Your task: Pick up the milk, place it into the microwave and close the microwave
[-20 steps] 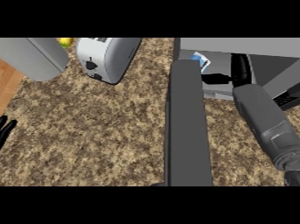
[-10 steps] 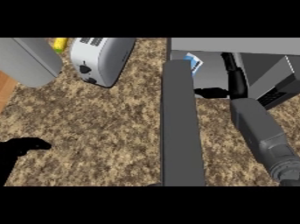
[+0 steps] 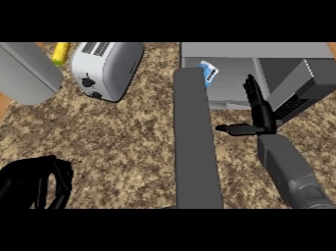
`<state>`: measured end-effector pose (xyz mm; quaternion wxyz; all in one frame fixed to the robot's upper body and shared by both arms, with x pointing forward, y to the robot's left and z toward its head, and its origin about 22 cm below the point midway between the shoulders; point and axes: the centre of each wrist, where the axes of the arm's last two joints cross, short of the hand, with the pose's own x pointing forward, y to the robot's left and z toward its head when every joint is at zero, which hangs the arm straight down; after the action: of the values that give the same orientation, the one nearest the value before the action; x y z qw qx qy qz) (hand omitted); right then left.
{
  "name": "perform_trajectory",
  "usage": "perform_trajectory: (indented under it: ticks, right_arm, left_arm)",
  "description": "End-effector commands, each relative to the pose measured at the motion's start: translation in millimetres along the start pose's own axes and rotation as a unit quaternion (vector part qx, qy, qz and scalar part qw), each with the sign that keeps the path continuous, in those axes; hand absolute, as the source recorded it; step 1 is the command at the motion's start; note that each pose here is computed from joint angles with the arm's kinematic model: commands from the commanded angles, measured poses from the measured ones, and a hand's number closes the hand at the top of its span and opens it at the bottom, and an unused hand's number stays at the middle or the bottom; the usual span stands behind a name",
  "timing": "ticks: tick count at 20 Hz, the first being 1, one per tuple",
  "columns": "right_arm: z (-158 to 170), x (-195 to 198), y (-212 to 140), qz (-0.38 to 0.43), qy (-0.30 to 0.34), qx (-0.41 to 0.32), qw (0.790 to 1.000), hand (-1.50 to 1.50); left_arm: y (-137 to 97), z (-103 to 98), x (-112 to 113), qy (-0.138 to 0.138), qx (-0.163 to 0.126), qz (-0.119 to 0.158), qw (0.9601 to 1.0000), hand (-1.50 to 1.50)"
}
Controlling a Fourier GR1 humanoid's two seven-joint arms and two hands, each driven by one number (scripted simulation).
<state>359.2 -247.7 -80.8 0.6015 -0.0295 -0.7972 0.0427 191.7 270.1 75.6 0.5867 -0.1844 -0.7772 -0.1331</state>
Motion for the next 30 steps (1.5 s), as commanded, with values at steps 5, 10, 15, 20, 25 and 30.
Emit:
perform_trajectory:
  ticks: [5, 10, 15, 20, 25, 30]
  right_arm:
    - [53, -23, 5, -0.018, -0.003, 0.011, 1.000, -1.50]
    - [104, -34, -29, -0.014, 0.011, -0.014, 1.000, -1.50]
    - [136, -26, -37, -0.015, 0.004, -0.015, 1.000, -1.50]
    - [168, -13, -55, -0.022, 0.003, -0.007, 1.000, -1.50]
    - [197, 15, -93, 0.005, -0.017, 0.003, 1.000, -1.50]
    - [185, 43, -110, 0.010, -0.042, 0.032, 0.999, -1.50]
  left_arm:
    - [-33, -16, -7, 0.017, -0.043, 0.007, 0.9989, 1.50]
    - [-61, -46, -21, 0.023, -0.067, -0.009, 0.9975, 1.50]
    - [-65, -79, -41, 0.023, -0.101, -0.040, 0.9939, 1.50]
    - [-94, -111, -64, 0.044, -0.150, -0.073, 0.9850, 1.50]
    - [-124, -106, -103, 0.083, -0.192, -0.086, 0.9740, 1.50]
    - [-144, -115, -146, 0.090, -0.189, -0.132, 0.9690, 1.50]
